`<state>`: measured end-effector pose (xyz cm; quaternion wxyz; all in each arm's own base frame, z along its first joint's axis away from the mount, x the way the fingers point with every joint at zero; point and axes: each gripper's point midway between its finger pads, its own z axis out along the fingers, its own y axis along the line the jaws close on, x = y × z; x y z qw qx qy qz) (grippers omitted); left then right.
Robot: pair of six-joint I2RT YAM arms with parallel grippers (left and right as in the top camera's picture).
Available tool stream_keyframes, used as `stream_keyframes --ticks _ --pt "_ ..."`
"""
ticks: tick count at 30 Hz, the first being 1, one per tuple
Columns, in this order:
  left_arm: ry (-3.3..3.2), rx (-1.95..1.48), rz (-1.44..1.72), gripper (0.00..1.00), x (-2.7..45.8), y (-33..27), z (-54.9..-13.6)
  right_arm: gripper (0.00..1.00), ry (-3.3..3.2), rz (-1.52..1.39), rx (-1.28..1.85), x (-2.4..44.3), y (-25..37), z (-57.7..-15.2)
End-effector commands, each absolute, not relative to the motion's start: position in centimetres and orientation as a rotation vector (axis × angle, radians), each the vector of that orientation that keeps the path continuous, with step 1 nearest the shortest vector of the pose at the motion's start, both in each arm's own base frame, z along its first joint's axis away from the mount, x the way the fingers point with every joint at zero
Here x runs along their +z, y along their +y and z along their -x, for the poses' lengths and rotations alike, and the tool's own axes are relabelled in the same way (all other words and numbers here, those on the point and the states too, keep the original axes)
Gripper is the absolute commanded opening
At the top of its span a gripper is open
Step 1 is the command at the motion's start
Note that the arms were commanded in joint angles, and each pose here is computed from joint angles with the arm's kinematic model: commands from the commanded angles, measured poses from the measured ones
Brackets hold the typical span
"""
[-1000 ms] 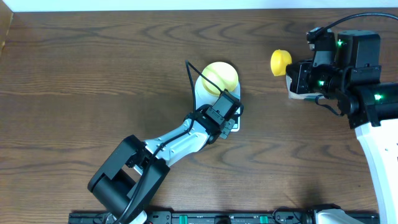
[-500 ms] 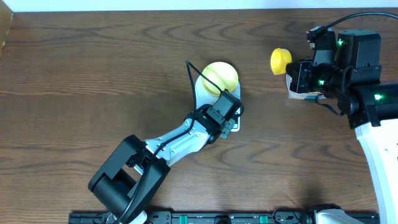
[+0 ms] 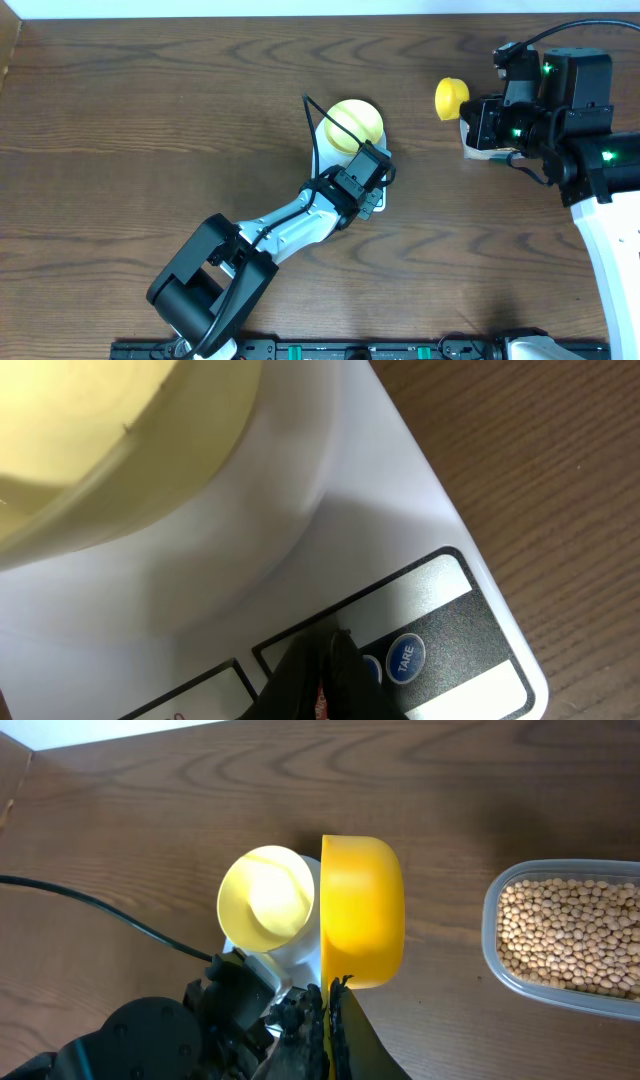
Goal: Scoop item into bowl and weigh 50g on scale
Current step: 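Press the scale's tare button with the left gripper, then withdraw the left gripper from the scale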
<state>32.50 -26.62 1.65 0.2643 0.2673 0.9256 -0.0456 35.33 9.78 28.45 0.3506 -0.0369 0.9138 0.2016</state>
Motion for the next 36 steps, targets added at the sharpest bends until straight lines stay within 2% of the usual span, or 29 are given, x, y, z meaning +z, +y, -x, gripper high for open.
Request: stream_keyframes --ticks 1,8,12,16,21,29,36 --pt "2.630 -0.026 -0.778 0.08 -3.0 -24.3 -30.4 0.01 2.338 0.111 0.514 29.5 9.6 -35.5" --pt "2.644 0.008 -0.782 0.07 -2.6 -23.6 -30.0 0.01 2.334 0.100 0.509 29.5 9.2 -35.6" --pt "2.563 -0.061 -0.770 0.08 1.7 -24.8 -30.2 0.01 2.333 0.092 0.507 29.5 9.0 -35.7" --pt "2.514 -0.225 -0.788 0.07 6.1 -26.2 -28.6 0.01 2.336 0.072 0.557 29.7 9.4 -35.4" --pt "2.479 -0.338 -0.807 0.08 9.2 -26.9 -27.0 0.01 2.364 0.090 0.616 29.3 10.1 -34.6" --pt "2.456 -0.333 -0.800 0.08 9.8 -26.9 -27.2 0.01 2.400 0.104 0.584 28.6 9.7 -34.1" --pt "2.415 -0.198 -0.735 0.08 8.8 -26.4 -29.7 0.01 2.427 0.084 0.484 27.9 8.4 -34.1"
